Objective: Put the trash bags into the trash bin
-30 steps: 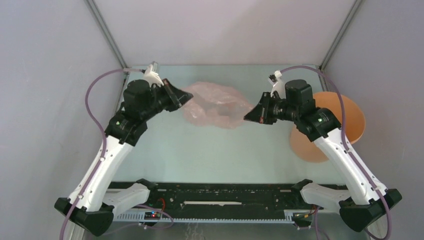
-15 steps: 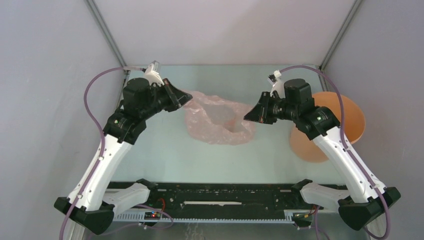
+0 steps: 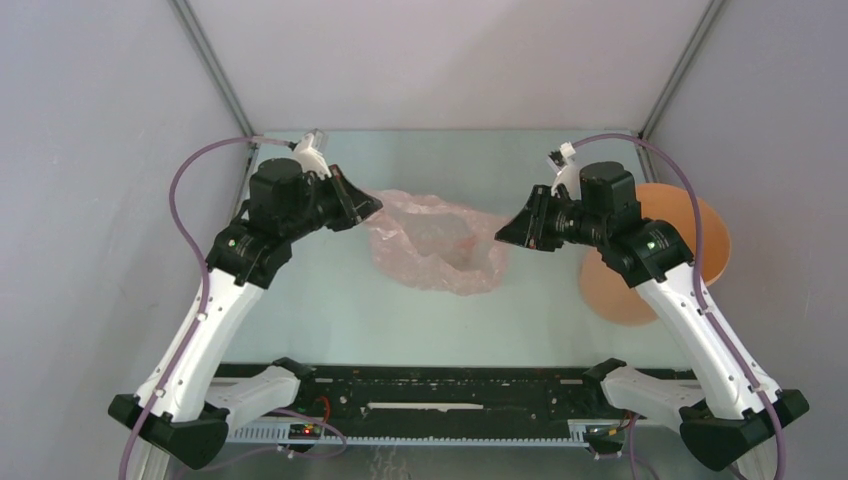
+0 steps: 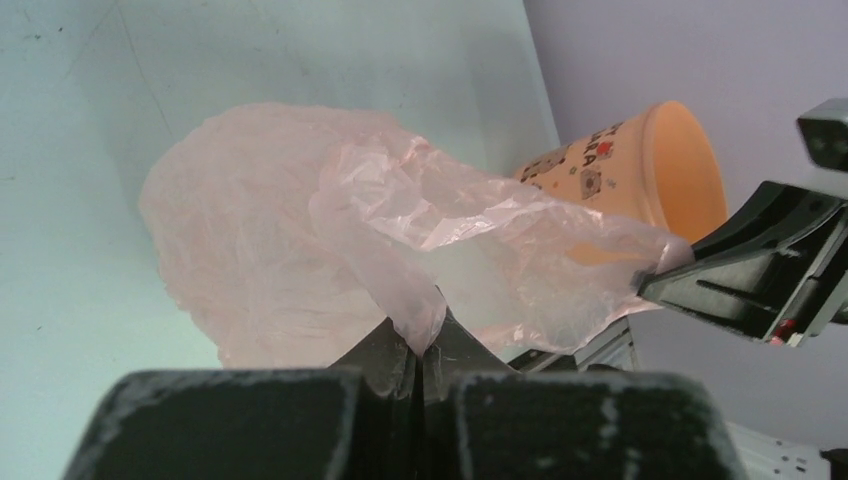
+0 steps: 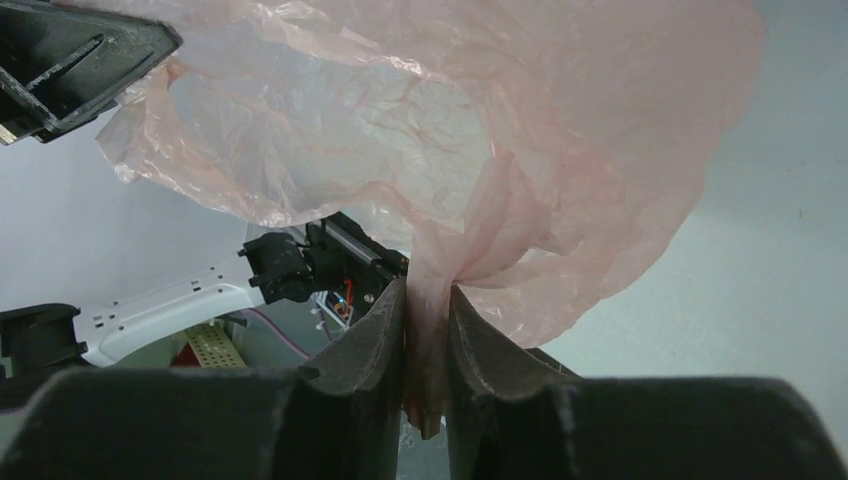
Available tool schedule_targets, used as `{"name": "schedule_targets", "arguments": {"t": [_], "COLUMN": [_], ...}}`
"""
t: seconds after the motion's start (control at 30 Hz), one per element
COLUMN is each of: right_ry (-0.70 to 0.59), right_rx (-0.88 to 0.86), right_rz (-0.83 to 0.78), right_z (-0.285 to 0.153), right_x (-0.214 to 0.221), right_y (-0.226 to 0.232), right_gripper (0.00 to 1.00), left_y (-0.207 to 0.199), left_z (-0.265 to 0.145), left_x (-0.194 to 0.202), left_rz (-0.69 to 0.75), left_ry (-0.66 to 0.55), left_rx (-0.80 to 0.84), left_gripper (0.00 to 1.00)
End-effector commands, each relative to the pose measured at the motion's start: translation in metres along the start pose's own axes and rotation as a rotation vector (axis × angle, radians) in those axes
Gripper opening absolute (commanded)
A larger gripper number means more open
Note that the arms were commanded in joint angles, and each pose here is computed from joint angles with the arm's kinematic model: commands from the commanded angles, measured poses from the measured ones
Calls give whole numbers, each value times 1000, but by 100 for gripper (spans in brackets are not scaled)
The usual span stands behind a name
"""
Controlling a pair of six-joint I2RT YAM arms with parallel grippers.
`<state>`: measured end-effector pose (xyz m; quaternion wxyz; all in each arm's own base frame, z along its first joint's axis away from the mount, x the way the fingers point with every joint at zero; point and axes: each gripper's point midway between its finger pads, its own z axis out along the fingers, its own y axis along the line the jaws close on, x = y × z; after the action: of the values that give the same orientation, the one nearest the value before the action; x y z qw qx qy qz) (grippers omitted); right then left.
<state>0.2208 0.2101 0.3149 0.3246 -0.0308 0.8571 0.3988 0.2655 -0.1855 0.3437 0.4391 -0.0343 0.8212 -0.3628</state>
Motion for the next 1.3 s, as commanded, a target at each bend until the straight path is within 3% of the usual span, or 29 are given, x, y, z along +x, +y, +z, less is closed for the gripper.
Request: {"name": "schedule_targets", "arguments": {"t": [0.0,0.13,0.2,0.23,0.3,0.47,0.6,0.67,0.97,1.17,1.27], "right_ry": [-26,-26,-36,-42,-52,-112,-135,-139,-146,-154,-162], "right_rx": [-10,0,16,18,-3,-108,-149,-136,-106,-102,-95], "right_rz": [-19,-23,-22,-18,-2,37,47,48,49,51,54], "right_z": [-5,-1,0,0,0,3,7,8,7,7,6], "right_x": [-6,-6,-8,-9,-11,-23,-28,-28,-27,-29,-30], "right_y": [4,4,1,2,7,41,56,54,48,48,46], "right_gripper": [20,12,0,0,0,0,0,0,0,0,0], "left_y": [-8,-9,-10,-11,-13,3,6,10,63,65,32], "left_z": [-9,-8,-6,-6,-5,-15,-32,-42,-77,-76,-73], "left_x": [2,8,8,8,9,9,11,15,38,67,79], "left_rz": [59,51,50,50,45,-27,-60,-77,-171,-228,-230], "left_ry": [43,70,78,84,99,123,94,92,28,87,134], "left_rx": [29,44,51,58,56,-84,-116,-147,-405,-364,-173], "left_gripper": [1,1,2,5,18,69,93,99,100,100,100]}}
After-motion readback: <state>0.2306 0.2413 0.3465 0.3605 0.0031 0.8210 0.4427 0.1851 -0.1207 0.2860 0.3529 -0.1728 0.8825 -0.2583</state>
